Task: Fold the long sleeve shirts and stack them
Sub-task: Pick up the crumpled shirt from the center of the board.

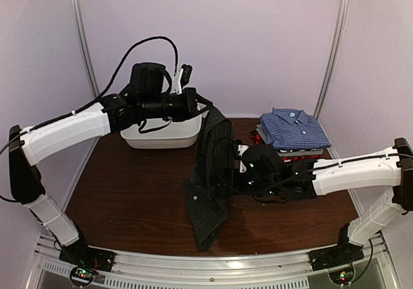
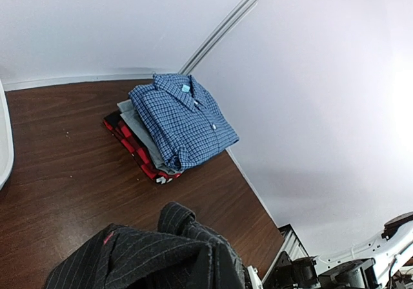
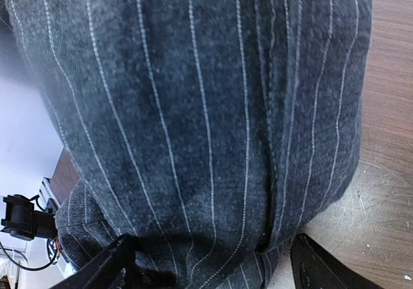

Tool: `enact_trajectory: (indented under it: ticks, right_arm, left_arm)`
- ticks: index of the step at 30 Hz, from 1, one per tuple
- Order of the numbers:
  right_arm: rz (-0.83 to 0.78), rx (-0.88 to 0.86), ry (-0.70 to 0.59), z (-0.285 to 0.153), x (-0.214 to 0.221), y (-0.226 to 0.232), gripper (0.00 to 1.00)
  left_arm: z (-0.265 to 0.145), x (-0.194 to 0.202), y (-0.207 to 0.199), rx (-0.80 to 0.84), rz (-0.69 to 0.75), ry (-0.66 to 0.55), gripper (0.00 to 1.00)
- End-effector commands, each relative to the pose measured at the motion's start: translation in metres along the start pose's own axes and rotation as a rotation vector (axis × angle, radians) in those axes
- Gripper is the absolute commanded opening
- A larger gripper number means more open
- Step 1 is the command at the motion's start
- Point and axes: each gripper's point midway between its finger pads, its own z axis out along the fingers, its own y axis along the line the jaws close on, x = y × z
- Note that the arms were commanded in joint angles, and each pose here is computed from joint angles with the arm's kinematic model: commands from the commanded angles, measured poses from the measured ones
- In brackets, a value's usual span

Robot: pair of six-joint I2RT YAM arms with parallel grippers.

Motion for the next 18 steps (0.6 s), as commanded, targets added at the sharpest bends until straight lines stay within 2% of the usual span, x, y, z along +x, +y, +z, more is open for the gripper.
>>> enact_trajectory:
  ticks: [1,6,9,12,17,18]
  right_arm:
    - [0.034,-0.008,-0.019,-0.013,-0.005,0.000,0.83]
    - [0.037,-0.046,0.001,-0.009,-0.002,0.009,0.79]
    - [0.033,-0.057,0.009,-0.002,-0.002,0.013,0.68]
    - [0.027,-0.025,-0.002,0.000,-0.009,0.009,0.48]
    - [0.025,0.048,-0.078,-0.014,-0.044,-0.011,0.05]
    - [0.018,0.069,-0.102,-0.019,-0.054,-0.015,0.00]
  left_arm:
    - [-0.023,-0.049,-0.041,0.088,0.034,-0.173,0.00]
    - [-0.021,-0.050,-0.044,0.102,0.039,-0.176,0.00]
    - [-0.021,-0.051,-0.046,0.101,0.046,-0.178,0.00]
    - [-0.024,-0.051,-0.043,0.080,0.059,-0.181,0.00]
    - [-0.041,-0.059,-0.043,0.031,0.104,-0.206,0.00]
    - [-0.047,-0.062,-0.045,0.023,0.119,-0.215,0.00]
